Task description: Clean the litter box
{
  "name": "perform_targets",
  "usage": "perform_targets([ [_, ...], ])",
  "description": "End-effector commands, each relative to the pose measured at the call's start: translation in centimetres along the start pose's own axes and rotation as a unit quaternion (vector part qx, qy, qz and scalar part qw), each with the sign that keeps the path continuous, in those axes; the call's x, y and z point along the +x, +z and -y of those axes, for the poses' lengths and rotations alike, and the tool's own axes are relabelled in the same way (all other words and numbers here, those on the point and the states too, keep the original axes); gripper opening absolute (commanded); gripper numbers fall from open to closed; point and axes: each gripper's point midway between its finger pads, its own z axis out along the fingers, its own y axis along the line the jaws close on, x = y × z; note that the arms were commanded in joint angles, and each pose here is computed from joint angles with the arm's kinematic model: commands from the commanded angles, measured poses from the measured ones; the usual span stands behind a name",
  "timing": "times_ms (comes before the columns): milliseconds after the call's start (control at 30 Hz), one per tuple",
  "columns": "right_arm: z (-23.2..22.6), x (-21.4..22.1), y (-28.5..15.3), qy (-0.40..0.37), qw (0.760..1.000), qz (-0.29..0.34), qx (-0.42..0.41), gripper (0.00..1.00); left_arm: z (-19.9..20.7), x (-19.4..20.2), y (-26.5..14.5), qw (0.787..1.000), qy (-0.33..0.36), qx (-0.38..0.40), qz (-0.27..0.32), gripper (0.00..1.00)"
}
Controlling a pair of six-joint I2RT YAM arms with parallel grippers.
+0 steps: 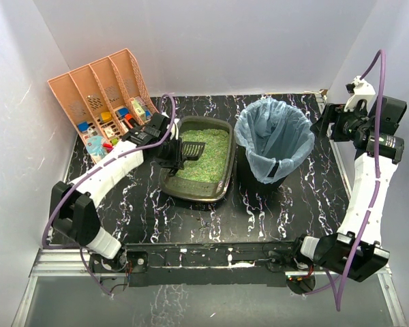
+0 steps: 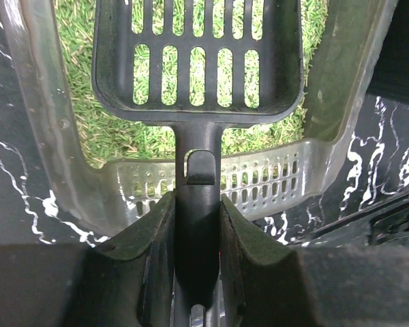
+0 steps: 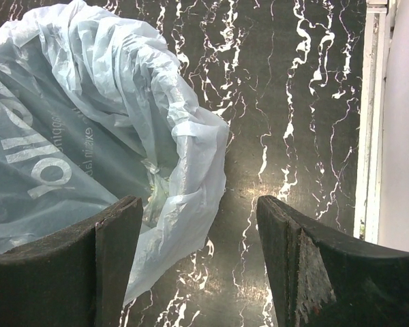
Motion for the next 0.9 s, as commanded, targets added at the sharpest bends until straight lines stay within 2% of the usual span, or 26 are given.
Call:
perform_targets([
  [0,-0.2,-1.6,-0.9,-0.024,0.999,0.033,0.011,0.74,1.3,0.1,-0.2,0.995,-0.098,0.009,-0.012,0.0],
  [133,-0.3,-1.4,-0.9,-0.023,0.999,0.032,0.011,0.74,1.1,2.8,0.5,0.986,-0.16,0.001,-0.055,0.0],
  [300,-0.4,-1.0,-1.0,-0.025,0.999,0.033,0.011,0.74,-0.3,3.4,1.6,0.98,-0.182,-0.036,-0.069,0.0],
  [500,-0.4,-0.5,-0.9,-0.025,0.999,0.032,0.01,0.74,1.2,4.1,1.8,0.973,-0.208,-0.002,-0.099,0.0],
  [700,-0.4,-0.4,-0.8,-0.024,0.999,0.032,0.01,0.74,0.1,6.8,1.8,0.961,-0.243,0.003,-0.134,0.0],
  [867,-0.3,-0.2,-0.7,-0.025,0.999,0.034,0.014,0.74,0.2,6.5,1.0,0.964,-0.237,0.02,-0.123,0.0],
])
